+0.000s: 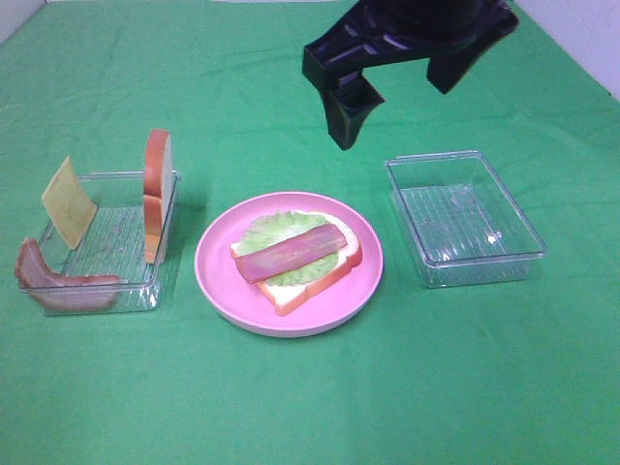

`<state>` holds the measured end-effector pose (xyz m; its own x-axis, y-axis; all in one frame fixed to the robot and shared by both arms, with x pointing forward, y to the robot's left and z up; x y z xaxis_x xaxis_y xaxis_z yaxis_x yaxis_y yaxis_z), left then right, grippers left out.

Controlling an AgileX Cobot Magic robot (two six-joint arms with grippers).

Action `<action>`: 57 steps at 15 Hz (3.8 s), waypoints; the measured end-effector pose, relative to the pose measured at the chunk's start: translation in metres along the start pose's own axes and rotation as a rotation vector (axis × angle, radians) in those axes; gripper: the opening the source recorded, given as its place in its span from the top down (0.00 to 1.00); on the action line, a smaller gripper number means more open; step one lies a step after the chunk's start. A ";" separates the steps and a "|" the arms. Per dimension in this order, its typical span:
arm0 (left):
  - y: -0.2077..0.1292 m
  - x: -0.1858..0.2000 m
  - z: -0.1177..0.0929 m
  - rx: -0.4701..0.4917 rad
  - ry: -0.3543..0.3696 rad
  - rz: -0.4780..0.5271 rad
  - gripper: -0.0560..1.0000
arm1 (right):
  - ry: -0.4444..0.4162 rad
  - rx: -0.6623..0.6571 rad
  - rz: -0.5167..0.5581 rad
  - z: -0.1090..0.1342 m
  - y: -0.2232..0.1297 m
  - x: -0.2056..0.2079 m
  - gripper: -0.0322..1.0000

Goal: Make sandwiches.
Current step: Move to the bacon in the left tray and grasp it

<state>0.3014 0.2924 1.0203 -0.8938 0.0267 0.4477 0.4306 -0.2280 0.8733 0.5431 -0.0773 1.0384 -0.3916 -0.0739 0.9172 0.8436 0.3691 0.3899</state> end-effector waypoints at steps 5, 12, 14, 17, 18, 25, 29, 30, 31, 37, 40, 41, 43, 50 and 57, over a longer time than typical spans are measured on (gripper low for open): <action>0.000 0.000 0.000 0.000 0.000 0.000 0.01 | 0.009 -0.056 0.088 -0.036 -0.125 0.025 0.03; 0.000 0.000 0.000 0.000 0.000 0.000 0.01 | -0.003 -0.086 0.136 -0.067 -0.237 0.015 0.03; 0.000 0.000 0.000 0.000 0.000 0.000 0.01 | -0.019 -0.171 0.135 -0.081 -0.253 0.012 0.03; 0.000 0.000 0.000 0.000 0.000 0.000 0.01 | -0.106 -0.456 0.052 -0.117 -0.279 0.016 0.03; 0.000 0.000 0.000 0.000 0.000 0.000 0.01 | -0.139 -0.552 -0.005 -0.126 -0.287 0.023 0.03; 0.000 0.000 0.000 0.000 0.000 0.000 0.01 | -0.222 -0.718 -0.487 -0.138 -0.304 0.061 0.03; 0.000 0.000 0.000 0.000 0.000 0.000 0.01 | -0.225 -0.699 -0.617 -0.135 -0.310 0.073 0.03; 0.000 0.000 0.000 0.000 0.000 0.000 0.01 | -0.226 -0.694 -0.616 -0.135 -0.310 0.073 0.03; 0.000 0.000 0.000 0.000 0.000 0.000 0.01 | -0.223 -0.684 -0.614 -0.134 -0.310 0.073 0.03; 0.000 0.000 0.000 0.000 0.000 0.000 0.01 | -0.223 -0.674 -0.613 -0.133 -0.310 0.073 0.03; 0.000 0.000 0.000 0.000 0.000 0.000 0.01 | -0.223 -0.674 -0.613 -0.133 -0.310 0.073 0.03; 0.000 0.000 0.000 0.000 0.000 0.000 0.01 | -0.223 -0.674 -0.613 -0.133 -0.310 0.073 0.03; 0.000 0.000 0.000 0.000 0.000 0.000 0.01 | -0.223 -0.673 -0.613 -0.133 -0.310 0.073 0.03; 0.000 0.000 0.002 0.014 0.009 0.003 0.02 | -0.218 -0.674 -0.613 -0.133 -0.309 0.073 0.03; 0.024 -0.001 0.008 0.015 0.030 -0.065 0.02 | -0.215 -0.674 -0.613 -0.132 -0.309 0.073 0.03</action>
<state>0.3132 0.2952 1.0425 -0.9233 0.0122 0.3839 0.3728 -0.2121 0.9034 0.3023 -0.3195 0.9955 -0.8413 0.1202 0.5271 0.4759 -0.2978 0.8275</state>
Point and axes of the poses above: a point on each arm's last joint axis where the gripper is mounted, x pointing back along that axis away from the gripper, z along the wrist's bending axis when the last joint is at zero, y = z × x, the point moved 8 cm from there along -x, pointing out along that axis toward the gripper, and after that the axes turned 13 degrees about -x, right-handed, at the moved point
